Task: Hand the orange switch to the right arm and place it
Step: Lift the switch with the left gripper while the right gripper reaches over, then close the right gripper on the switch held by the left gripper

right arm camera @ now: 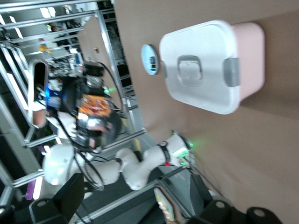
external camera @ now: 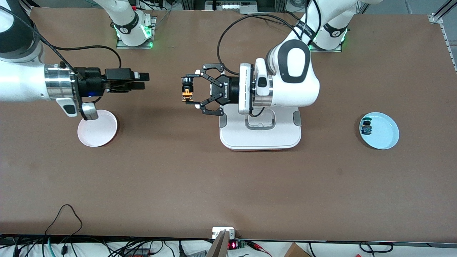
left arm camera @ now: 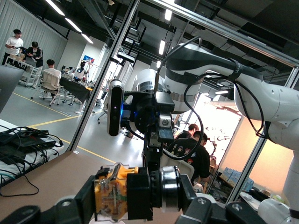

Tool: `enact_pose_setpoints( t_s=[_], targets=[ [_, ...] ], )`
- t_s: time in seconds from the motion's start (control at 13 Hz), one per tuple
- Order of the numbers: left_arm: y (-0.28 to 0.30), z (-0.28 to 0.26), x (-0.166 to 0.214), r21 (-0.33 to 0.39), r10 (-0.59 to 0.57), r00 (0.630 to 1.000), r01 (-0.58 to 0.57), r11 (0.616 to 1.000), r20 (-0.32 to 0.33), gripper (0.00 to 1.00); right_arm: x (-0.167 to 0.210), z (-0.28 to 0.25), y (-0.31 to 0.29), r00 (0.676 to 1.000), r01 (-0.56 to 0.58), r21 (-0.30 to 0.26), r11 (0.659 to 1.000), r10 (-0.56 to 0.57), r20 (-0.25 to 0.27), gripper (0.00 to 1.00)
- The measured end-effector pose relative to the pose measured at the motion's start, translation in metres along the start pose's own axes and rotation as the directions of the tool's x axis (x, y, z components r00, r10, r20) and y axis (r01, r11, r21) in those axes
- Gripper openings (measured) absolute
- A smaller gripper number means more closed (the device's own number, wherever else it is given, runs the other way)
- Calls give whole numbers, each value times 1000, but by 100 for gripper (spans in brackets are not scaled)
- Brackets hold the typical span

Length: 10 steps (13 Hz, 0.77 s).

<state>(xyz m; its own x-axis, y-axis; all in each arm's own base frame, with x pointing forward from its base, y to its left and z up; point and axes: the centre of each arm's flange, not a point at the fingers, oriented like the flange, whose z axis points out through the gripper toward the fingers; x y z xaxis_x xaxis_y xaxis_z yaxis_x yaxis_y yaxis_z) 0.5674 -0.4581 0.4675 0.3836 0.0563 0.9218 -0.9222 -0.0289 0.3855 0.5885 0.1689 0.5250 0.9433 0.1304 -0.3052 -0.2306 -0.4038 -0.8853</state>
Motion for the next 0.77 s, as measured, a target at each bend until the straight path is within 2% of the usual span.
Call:
enact_pose_setpoints(
  t_s=[0.15,0.31,0.77],
  targets=[
    [7,9,-5,12,45,999,-45,999,14,73,12,10,0,998,-70,113,991,70,10,100],
    [13,15,-6,17,54,998,-54,998,20,73,26,17,11,993,-119,182,976,116,29,100],
    [15,16,-3,22,63,998,-64,998,20,73,32,53,12,987,-151,223,963,132,96,100]
  ],
)
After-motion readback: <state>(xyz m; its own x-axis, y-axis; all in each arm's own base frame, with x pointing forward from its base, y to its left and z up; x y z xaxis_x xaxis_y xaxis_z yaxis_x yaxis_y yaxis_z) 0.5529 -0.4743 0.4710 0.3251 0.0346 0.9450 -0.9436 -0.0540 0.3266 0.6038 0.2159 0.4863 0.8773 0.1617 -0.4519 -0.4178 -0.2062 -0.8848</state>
